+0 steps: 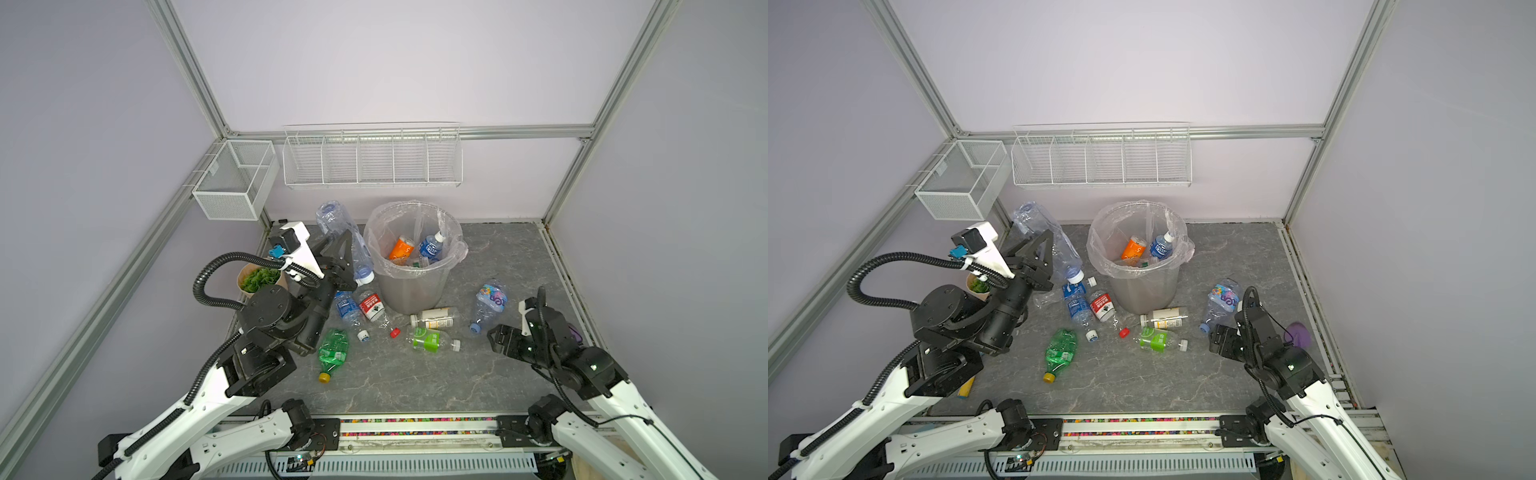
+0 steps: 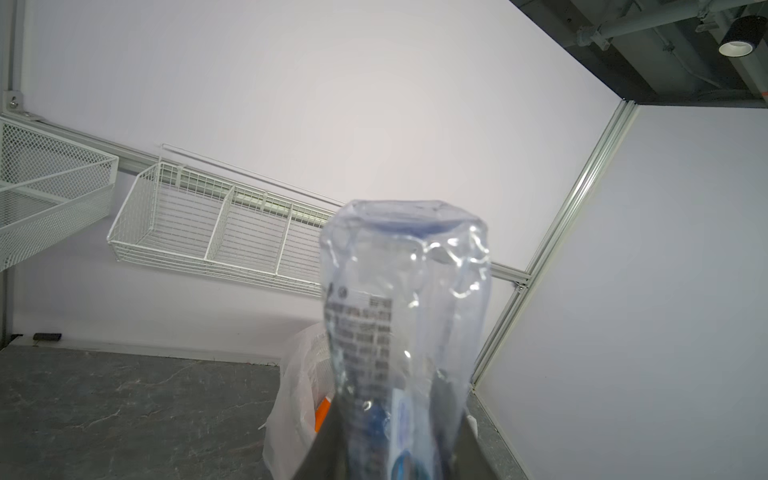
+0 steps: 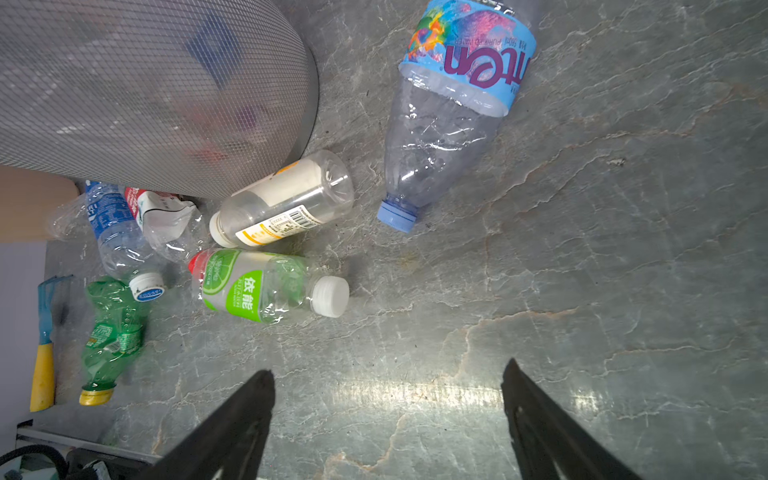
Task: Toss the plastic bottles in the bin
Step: 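Lift the clear bottle over the bin and open the left gripper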
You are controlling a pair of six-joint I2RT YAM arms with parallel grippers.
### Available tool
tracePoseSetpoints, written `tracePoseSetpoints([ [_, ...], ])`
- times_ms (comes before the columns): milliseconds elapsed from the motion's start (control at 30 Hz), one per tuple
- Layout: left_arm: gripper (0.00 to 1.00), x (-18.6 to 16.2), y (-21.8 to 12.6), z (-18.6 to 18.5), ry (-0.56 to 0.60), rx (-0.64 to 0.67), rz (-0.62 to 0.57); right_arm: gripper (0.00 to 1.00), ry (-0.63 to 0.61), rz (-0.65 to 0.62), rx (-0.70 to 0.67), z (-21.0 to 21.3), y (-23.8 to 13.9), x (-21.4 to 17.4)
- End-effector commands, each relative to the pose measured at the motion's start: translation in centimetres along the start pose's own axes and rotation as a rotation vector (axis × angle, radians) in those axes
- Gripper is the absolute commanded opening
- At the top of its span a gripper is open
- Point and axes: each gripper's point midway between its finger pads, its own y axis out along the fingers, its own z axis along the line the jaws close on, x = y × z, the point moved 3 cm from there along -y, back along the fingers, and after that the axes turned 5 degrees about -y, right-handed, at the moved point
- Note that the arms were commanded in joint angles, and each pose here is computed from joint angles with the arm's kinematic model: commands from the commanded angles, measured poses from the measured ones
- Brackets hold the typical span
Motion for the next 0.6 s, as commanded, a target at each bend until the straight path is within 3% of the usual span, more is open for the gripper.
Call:
tracePoseSetpoints([
  [0,0.0,1.9,0.2,-1.8,0.01,-0.079,-0.046,0.88,0.021,-0.01,0.017,0.1,-0.1,-0.1],
  [367,0.0,1.5,3.6,-5.3,0.088,-0.145,-0.065,0.88,0.026,-0.029,0.025,-0.1,-0.8,-0.1],
  [467,0.0,-0.2,5.8,-5.6,0.089,-0.151,-0.03,0.88,0.027,-0.036,0.026,-0.2,-1.1,-0.1],
  [567,0.0,-3.2,9.3,-4.9,0.06,-0.142,0.082,0.88,0.02,-0.044,0.03,-0.1,-1.6,0.1],
])
